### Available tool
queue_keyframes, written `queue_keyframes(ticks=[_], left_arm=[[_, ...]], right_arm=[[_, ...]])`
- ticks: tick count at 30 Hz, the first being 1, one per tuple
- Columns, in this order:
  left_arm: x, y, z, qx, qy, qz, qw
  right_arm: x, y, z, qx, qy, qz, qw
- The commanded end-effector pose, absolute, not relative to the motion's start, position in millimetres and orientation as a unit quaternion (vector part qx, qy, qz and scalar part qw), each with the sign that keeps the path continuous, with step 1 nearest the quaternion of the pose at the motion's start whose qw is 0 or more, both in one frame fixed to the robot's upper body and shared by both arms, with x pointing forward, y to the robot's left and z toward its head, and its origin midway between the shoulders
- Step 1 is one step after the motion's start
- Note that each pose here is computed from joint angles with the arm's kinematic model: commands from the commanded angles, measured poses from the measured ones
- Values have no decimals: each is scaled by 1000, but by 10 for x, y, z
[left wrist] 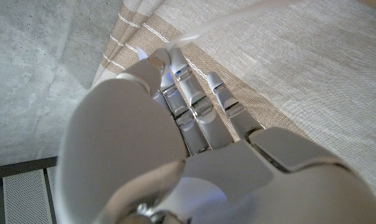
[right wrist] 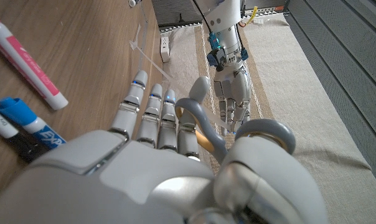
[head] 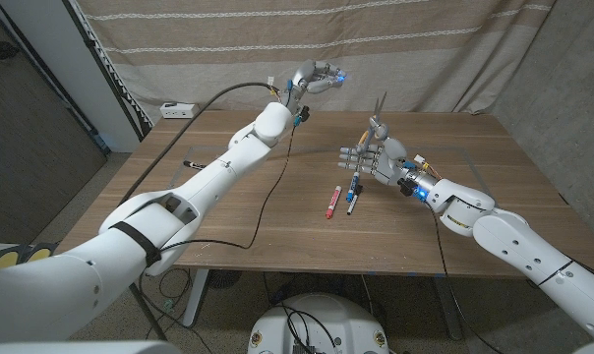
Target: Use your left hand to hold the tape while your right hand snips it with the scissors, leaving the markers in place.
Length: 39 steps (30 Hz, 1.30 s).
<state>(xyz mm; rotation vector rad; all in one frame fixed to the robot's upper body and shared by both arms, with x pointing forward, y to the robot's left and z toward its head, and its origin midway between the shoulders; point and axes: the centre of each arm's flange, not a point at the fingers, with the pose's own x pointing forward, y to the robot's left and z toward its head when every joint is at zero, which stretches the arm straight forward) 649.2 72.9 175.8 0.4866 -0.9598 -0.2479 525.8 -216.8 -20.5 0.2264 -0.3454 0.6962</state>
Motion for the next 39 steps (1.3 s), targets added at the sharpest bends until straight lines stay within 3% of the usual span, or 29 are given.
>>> queue_keyframes(ticks=[1,39], left_arm=[[6484,598,1858,218,-462,-133,849],[6461,397,2155,221,-472,-157,838]], right_arm=[[5269,-2175,-230,112,-169,339,919],[5164,-2099,-336,97,-152,342,922]])
